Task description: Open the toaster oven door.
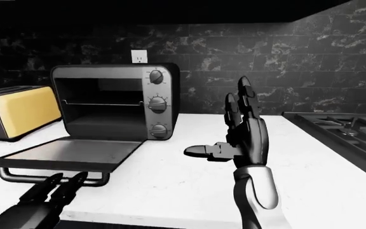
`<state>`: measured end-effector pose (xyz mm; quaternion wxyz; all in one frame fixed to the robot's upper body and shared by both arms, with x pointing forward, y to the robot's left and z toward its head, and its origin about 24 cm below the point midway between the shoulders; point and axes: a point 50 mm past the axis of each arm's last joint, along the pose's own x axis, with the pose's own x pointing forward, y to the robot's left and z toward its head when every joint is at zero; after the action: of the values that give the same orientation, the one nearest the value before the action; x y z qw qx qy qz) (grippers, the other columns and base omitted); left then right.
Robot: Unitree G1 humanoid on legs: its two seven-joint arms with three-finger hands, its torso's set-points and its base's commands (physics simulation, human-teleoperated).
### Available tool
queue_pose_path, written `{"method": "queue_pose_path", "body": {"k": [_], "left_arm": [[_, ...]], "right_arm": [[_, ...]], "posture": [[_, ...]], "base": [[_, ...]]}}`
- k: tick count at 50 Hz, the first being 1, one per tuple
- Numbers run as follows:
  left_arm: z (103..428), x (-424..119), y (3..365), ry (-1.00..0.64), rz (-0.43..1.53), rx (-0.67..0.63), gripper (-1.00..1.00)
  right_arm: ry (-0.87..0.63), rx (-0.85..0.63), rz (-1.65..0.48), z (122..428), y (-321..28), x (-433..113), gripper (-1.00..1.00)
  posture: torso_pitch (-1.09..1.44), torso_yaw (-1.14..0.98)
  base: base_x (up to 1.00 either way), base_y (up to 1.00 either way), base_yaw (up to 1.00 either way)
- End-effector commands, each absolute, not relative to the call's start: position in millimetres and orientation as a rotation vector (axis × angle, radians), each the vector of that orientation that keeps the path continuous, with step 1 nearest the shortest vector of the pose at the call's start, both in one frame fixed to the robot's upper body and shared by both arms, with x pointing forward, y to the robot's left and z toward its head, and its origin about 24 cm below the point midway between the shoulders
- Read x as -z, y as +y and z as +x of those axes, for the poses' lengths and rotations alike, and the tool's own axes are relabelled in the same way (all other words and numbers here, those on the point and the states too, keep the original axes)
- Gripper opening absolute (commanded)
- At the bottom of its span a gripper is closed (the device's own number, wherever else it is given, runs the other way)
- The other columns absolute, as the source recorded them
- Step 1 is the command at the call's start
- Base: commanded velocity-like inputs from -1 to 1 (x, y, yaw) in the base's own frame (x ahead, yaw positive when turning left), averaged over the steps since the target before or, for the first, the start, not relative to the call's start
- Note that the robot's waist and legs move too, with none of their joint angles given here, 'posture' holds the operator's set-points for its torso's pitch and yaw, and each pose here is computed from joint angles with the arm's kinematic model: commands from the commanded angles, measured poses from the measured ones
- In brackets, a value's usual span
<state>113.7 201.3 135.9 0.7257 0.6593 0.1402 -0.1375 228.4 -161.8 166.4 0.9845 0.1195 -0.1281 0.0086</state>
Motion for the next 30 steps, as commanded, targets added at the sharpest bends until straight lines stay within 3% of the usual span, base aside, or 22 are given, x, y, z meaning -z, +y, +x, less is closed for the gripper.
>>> {"method": "queue_pose_path", "body": {"k": [1, 14, 30], "left_arm": [[112, -143, 194, 0.209, 1.496, 0.298, 0.93], [92, -135, 203, 0.255, 1.488, 0.319, 0.94], [88, -132, 203, 0.263, 1.493, 0.337, 0.94]], "right_arm": [[-0.325, -0.029, 0.239, 227, -161, -179, 1.00], [-0.325, -0.027, 0.240, 225, -161, -180, 1.00], [-0.325, -0.027, 0.240, 225, -161, -180, 1.00]], "posture": [[-0.63, 0.00], [-0.63, 0.00], [-0.63, 0.00]], "base": [[0.00, 0.00, 0.00], [0.00, 0.00, 0.00], [0.00, 0.00, 0.00]]}}
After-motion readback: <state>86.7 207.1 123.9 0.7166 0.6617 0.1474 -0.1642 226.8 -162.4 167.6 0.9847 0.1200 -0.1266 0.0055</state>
